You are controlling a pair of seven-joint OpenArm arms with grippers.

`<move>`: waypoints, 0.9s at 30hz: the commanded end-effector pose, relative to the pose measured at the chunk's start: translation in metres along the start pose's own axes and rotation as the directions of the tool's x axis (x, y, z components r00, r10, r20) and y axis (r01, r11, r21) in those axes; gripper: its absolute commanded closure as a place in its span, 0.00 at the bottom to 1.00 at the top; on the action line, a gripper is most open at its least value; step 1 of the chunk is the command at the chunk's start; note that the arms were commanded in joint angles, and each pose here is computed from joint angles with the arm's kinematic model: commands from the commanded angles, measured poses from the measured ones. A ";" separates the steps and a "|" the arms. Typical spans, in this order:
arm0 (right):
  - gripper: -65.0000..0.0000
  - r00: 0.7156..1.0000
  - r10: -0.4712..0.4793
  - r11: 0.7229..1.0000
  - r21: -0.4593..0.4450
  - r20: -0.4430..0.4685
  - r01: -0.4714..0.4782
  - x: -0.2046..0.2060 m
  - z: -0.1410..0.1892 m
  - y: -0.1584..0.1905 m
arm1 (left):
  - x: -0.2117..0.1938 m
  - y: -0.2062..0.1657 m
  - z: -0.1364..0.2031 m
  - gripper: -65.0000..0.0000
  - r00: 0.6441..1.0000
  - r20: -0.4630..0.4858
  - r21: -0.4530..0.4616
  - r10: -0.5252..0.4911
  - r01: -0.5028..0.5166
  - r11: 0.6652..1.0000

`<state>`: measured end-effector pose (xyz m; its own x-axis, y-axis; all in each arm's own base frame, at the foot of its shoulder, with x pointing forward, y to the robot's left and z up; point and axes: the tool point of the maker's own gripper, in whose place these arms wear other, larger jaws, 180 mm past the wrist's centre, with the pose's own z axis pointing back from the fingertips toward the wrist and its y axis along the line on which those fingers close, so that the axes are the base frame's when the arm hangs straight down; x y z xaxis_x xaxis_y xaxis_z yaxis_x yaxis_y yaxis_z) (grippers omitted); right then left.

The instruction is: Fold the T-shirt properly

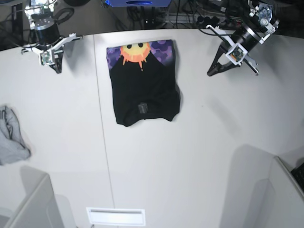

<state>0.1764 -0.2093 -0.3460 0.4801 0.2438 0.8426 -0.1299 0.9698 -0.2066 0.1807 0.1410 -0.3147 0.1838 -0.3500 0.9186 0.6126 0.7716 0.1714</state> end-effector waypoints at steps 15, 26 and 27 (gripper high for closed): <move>1.00 0.991 -0.013 0.995 -0.096 0.133 0.026 -0.065 0.081 -0.038 | -0.061 -0.062 0.076 1.00 0.963 -0.103 -0.037 0.248 -0.253 0.967; 1.00 0.983 -0.124 0.986 -0.130 -0.134 0.107 -0.181 0.126 -0.030 | -0.153 -0.102 0.143 1.00 0.846 -0.253 0.096 0.469 -0.461 0.882; 1.00 0.978 -0.134 0.986 -0.122 -0.160 0.115 -0.190 0.130 -0.025 | -0.160 -0.110 0.150 1.00 0.830 -0.267 0.100 0.489 -0.481 0.871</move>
<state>-0.0220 -0.2766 -0.4435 0.6378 0.0993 0.7638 0.0326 0.9873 -0.1557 -0.0273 0.1934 -0.4346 0.6652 -0.0698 0.7434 0.3667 0.8978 -0.2438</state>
